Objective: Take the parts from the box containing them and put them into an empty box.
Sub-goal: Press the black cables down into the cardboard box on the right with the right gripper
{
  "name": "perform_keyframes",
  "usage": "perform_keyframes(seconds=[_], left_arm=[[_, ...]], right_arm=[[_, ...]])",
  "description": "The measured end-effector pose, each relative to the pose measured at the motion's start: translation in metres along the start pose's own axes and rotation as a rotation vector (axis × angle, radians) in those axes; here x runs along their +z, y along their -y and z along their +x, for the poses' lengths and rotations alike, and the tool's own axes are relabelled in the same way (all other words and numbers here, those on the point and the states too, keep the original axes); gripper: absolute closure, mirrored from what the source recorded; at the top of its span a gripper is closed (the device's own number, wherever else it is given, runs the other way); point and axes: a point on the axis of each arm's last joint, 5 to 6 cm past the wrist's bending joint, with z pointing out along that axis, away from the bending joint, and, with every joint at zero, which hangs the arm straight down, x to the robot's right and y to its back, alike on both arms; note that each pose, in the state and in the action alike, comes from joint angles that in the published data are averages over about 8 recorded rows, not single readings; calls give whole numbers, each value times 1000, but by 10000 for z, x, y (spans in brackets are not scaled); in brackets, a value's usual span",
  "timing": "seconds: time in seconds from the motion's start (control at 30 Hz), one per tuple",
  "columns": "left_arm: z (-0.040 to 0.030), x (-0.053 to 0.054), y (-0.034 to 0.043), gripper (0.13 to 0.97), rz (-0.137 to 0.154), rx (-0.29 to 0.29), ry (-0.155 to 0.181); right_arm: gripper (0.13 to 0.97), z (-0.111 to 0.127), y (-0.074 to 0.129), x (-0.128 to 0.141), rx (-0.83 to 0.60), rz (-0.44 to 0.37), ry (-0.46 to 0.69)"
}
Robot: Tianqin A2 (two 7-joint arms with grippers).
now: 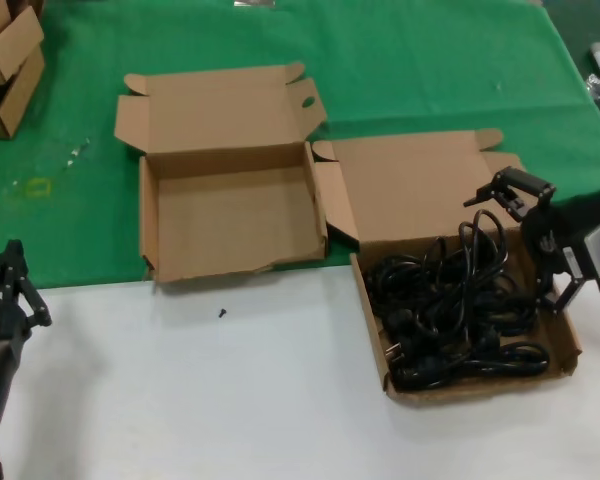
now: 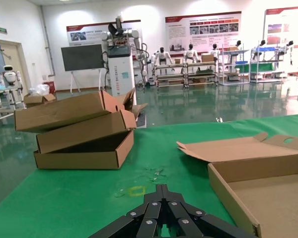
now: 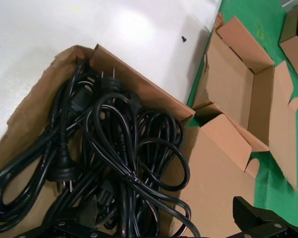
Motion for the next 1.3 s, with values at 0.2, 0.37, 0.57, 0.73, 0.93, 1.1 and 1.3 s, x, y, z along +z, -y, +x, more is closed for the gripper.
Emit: perform_keyframes(seconds=[0.2, 0.37, 0.57, 0.73, 0.93, 1.1, 1.3], left_arm=[[0, 0, 0, 952, 0, 0, 0], [0, 0, 0, 954, 0, 0, 0], [0, 0, 0, 954, 0, 0, 0], [0, 0, 0, 954, 0, 0, 0], [0, 0, 0, 954, 0, 0, 0], [0, 0, 0, 954, 0, 0, 0], [0, 0, 0, 954, 0, 0, 0]], right_arm=[[130, -4, -2, 107, -19, 19, -4], [144, -44, 34, 155, -20, 42, -7], [153, -94, 57, 159, -17, 56, -5], [200, -135, 43, 150, -14, 54, -1], [267, -206, 25, 154, -7, 52, 7], [370, -251, 15, 174, -2, 54, 14], [494, -267, 4, 199, 0, 54, 18]])
